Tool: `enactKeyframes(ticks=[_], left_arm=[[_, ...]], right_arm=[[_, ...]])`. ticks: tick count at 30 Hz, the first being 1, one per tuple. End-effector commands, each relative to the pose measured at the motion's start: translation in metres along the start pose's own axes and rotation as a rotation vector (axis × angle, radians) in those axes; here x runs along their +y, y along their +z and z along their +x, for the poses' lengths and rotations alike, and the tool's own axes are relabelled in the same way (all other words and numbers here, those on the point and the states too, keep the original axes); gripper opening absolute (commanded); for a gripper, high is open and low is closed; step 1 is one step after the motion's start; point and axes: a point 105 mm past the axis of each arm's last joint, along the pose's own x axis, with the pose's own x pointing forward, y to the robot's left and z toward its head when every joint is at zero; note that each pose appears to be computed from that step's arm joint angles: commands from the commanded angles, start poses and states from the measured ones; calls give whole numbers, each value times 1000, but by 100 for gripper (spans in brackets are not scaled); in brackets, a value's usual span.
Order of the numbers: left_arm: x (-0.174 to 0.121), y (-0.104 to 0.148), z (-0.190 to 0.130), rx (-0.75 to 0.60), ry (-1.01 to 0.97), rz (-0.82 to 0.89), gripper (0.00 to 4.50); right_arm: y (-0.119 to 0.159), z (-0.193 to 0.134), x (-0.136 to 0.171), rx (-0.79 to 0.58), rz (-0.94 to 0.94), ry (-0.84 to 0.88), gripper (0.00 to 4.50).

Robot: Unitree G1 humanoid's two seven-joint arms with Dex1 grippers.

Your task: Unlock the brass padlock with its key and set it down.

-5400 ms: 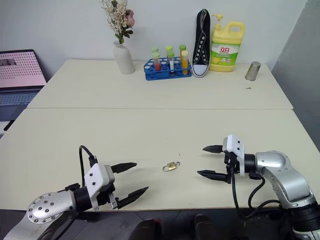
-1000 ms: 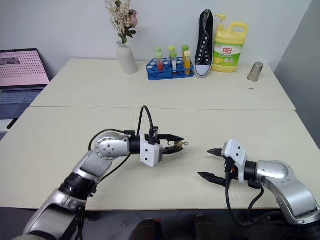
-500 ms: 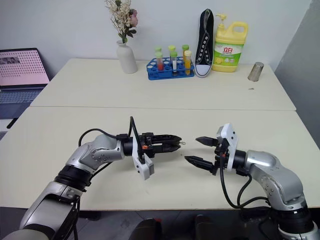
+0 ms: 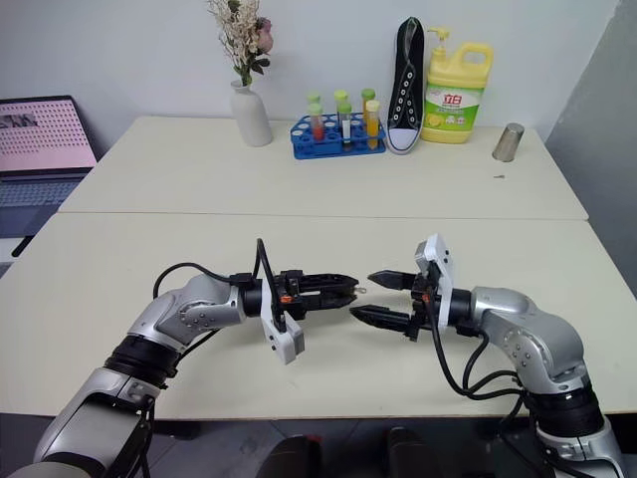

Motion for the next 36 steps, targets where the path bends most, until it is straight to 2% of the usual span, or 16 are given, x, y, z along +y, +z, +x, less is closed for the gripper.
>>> enactKeyframes(ticks=[1, 8, 10, 18, 25, 29, 36], left_arm=[[12, 8, 1, -38, 51, 25, 99], [11, 10, 3, -45, 58, 18, 99], [11, 10, 3, -46, 58, 16, 99], [9, 13, 3, -53, 57, 16, 99], [6, 16, 3, -75, 40, 55, 99], [5, 17, 4, -88, 33, 77, 99], [4, 18, 5, -97, 25, 103, 99]], right_arm=[[7, 3, 3, -14, -16, 31, 316], [6, 3, 3, 8, -11, 46, 52], [6, 3, 3, 10, -6, 51, 5], [9, 2, 3, 25, 18, 80, 0], [11, -2, 2, 119, 201, 135, 0], [16, -1, -4, 172, 367, 140, 0], [20, 3, -10, 203, 542, 127, 0]])
